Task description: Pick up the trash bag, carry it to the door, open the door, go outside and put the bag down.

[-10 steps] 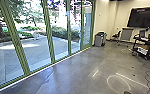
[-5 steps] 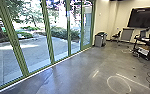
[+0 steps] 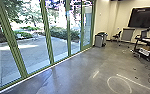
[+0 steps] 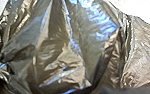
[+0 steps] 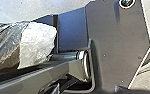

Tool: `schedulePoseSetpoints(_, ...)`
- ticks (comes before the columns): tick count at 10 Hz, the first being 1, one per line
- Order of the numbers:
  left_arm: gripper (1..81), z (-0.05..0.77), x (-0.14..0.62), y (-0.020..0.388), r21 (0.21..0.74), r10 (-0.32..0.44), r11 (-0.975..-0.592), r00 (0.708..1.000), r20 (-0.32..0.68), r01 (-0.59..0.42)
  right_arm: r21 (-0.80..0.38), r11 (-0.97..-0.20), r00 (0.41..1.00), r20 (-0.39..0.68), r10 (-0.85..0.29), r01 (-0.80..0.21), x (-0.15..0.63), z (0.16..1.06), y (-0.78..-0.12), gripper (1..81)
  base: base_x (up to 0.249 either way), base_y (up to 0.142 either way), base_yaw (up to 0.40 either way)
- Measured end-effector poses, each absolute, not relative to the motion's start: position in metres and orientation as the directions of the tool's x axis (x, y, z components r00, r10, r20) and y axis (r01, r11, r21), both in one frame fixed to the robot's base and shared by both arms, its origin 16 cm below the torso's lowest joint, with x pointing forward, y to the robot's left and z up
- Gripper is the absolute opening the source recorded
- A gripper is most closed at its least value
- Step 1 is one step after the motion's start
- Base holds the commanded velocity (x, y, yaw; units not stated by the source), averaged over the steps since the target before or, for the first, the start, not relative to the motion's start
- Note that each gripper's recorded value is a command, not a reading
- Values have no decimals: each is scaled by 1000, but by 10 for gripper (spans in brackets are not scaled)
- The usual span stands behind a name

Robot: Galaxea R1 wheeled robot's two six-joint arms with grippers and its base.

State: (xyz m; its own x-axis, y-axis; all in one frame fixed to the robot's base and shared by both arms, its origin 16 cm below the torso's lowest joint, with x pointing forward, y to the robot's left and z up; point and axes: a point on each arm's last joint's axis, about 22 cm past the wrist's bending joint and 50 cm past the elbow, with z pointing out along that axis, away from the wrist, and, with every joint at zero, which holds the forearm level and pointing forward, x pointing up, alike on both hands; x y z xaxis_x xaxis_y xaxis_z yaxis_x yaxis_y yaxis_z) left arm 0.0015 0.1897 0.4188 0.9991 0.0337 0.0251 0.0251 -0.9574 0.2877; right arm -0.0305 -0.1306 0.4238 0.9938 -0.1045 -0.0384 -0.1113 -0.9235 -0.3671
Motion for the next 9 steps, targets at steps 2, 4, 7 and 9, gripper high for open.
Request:
schedulePoseSetpoints(2, 10, 419, 1, 190, 288, 34, -957, 999, 24, 25, -367, -924, 994, -38, -104, -111, -30, 424, -131, 811, 124, -32, 0)
schedulePoseSetpoints(4, 10, 419, -1, 191, 286, 34, -958, 999, 22, 26, -369, -923, 994, -38, -105, -112, -31, 424, -129, 811, 130, -71, 0)
schedulePoseSetpoints(7, 10, 419, 2, 189, 288, 34, -957, 999, 26, 25, -367, -924, 994, -38, -105, -111, -30, 424, -131, 811, 132, -75, 0)
schedulePoseSetpoints(9, 10, 419, 0, 189, 288, 34, -957, 999, 23, 26, -366, -924, 994, -40, -105, -112, -32, 424, -131, 811, 132, -75, 0)
